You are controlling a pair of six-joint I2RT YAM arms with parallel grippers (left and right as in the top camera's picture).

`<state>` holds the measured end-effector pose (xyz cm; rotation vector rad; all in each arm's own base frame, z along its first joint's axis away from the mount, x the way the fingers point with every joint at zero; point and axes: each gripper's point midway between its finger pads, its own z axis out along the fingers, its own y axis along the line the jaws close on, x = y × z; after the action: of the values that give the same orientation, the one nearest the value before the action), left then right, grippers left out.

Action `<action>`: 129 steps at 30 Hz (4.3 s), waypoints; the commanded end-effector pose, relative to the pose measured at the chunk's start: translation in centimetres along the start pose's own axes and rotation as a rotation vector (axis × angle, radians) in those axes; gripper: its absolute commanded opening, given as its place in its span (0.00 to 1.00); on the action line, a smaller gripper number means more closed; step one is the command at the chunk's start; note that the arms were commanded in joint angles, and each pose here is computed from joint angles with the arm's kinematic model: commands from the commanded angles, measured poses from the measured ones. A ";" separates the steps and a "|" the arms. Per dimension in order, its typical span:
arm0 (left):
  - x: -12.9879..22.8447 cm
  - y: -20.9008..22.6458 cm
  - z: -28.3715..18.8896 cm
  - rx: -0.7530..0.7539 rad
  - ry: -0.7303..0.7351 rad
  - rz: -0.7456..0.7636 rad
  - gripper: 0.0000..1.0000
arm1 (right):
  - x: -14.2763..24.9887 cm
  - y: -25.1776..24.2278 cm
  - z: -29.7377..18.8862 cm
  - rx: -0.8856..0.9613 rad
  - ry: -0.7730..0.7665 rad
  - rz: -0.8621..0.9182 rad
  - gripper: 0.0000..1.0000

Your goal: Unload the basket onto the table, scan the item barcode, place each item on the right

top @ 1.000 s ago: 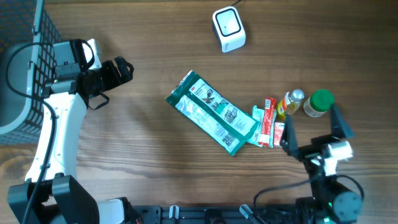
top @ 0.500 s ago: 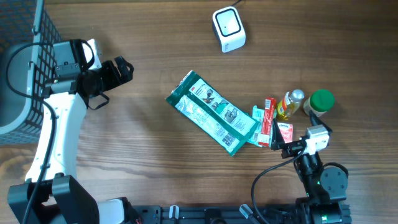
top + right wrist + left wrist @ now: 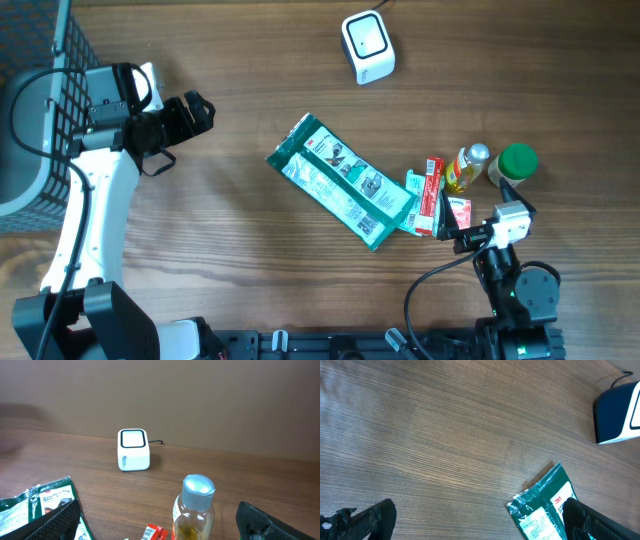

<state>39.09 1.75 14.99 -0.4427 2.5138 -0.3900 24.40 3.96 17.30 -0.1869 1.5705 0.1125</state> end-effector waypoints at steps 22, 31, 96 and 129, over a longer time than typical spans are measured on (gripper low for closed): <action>0.2 0.3 0.1 -0.009 0.003 0.005 1.00 | -0.2 -0.4 -0.1 0.022 -0.011 -0.006 1.00; 0.2 0.3 0.1 -0.009 0.003 0.005 1.00 | -0.2 -0.4 -0.1 0.022 -0.011 -0.006 1.00; 8.7 -8.6 -35.6 0.513 -1.560 0.427 1.00 | -0.2 -0.4 -0.1 0.022 -0.011 -0.006 1.00; 11.9 0.4 -8.8 0.123 -0.908 0.417 1.00 | -0.2 -0.4 -0.1 0.022 -0.011 -0.006 1.00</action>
<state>24.65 -1.07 17.24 -0.0975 1.5850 -0.2260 24.40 3.96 17.30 -0.1866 1.5705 0.1122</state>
